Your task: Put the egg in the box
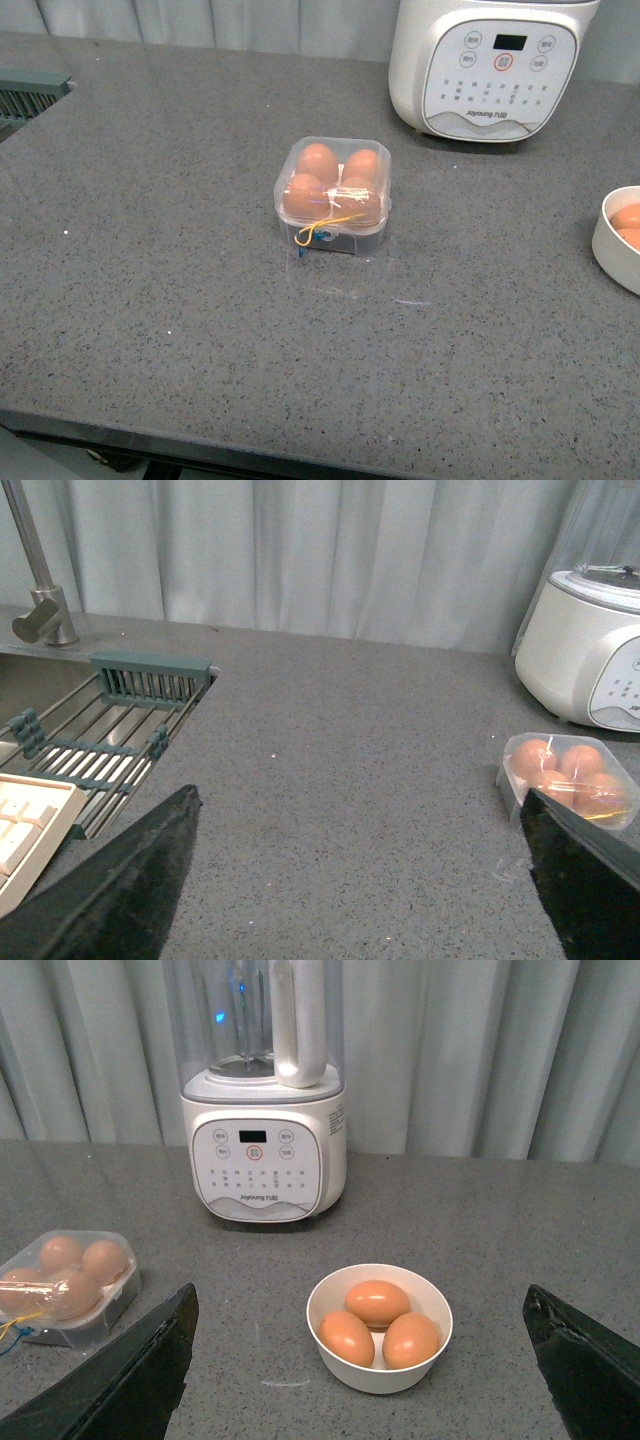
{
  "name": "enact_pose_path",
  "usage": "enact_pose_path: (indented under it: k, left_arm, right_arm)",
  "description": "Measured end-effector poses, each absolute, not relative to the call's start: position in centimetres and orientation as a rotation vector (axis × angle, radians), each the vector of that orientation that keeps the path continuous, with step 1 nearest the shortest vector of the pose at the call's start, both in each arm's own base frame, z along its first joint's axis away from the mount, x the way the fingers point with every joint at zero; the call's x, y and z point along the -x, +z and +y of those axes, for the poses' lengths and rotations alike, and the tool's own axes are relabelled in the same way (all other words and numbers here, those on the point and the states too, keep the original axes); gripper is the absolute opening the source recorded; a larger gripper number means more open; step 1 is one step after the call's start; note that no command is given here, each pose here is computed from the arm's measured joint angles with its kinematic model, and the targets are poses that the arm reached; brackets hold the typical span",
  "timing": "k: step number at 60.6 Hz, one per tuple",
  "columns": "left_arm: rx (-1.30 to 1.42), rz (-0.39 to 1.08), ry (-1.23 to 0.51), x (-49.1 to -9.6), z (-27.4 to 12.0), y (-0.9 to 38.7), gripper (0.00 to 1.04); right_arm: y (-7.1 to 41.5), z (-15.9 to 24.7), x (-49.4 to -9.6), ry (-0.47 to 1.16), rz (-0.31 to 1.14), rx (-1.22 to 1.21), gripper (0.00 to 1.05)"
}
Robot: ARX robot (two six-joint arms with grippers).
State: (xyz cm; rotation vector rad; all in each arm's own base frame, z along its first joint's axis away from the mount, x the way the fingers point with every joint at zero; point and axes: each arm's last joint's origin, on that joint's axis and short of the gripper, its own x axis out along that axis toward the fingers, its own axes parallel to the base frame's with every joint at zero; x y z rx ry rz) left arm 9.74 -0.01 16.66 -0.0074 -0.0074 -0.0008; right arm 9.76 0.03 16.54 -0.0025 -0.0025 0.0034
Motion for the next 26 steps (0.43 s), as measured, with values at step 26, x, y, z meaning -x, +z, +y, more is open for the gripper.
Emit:
enact_pose_path:
  k: [26]
  left_arm:
    - [0.005,-0.007,-0.001,-9.74,-0.01,16.66,0.98]
  right_arm:
    - [16.54,0.03,-9.76,0.003,-0.002,0.002,0.95]
